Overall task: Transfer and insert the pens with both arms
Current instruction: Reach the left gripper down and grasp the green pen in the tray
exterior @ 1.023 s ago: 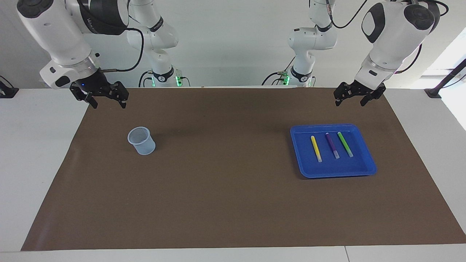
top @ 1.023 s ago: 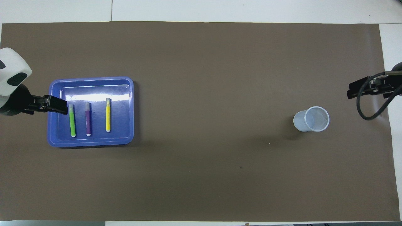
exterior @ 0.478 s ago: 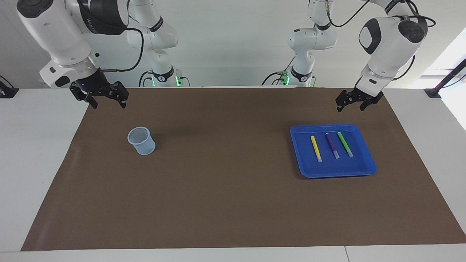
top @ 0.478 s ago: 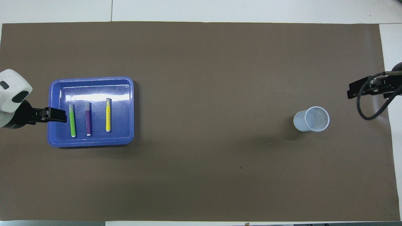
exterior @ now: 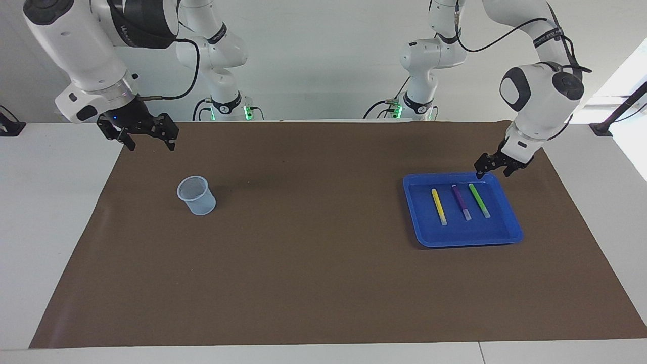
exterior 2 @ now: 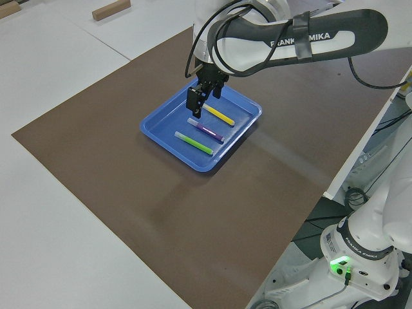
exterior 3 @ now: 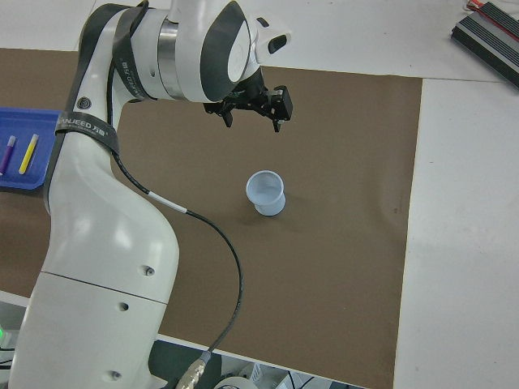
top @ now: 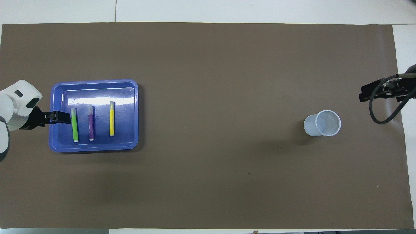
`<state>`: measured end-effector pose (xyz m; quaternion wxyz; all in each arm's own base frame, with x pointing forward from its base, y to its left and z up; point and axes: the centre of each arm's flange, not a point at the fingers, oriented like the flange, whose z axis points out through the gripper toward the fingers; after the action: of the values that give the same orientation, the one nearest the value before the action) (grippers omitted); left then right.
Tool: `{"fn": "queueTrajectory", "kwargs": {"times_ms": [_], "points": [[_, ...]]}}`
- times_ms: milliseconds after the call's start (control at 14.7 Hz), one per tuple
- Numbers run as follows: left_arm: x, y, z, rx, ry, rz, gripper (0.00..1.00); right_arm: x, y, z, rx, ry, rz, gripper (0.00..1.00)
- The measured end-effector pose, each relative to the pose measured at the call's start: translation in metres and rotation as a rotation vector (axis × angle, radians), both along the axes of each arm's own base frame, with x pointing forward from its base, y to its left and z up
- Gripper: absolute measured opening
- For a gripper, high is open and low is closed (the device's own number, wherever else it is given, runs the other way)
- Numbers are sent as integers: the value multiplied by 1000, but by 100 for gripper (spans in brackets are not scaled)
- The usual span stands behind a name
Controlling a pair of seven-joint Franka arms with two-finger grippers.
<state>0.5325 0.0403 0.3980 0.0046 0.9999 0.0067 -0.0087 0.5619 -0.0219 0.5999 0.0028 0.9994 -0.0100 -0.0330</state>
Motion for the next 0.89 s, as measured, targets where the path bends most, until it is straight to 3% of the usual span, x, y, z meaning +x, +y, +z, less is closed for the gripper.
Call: {"fn": "queueTrajectory", "kwargs": {"times_ms": [341,887], "points": [[20,3,-63,3,3,4,94,0,0,0,0,0,0,100],[23,12,-88,3,19,19,83,0,0,0,0,0,0,100]]}}
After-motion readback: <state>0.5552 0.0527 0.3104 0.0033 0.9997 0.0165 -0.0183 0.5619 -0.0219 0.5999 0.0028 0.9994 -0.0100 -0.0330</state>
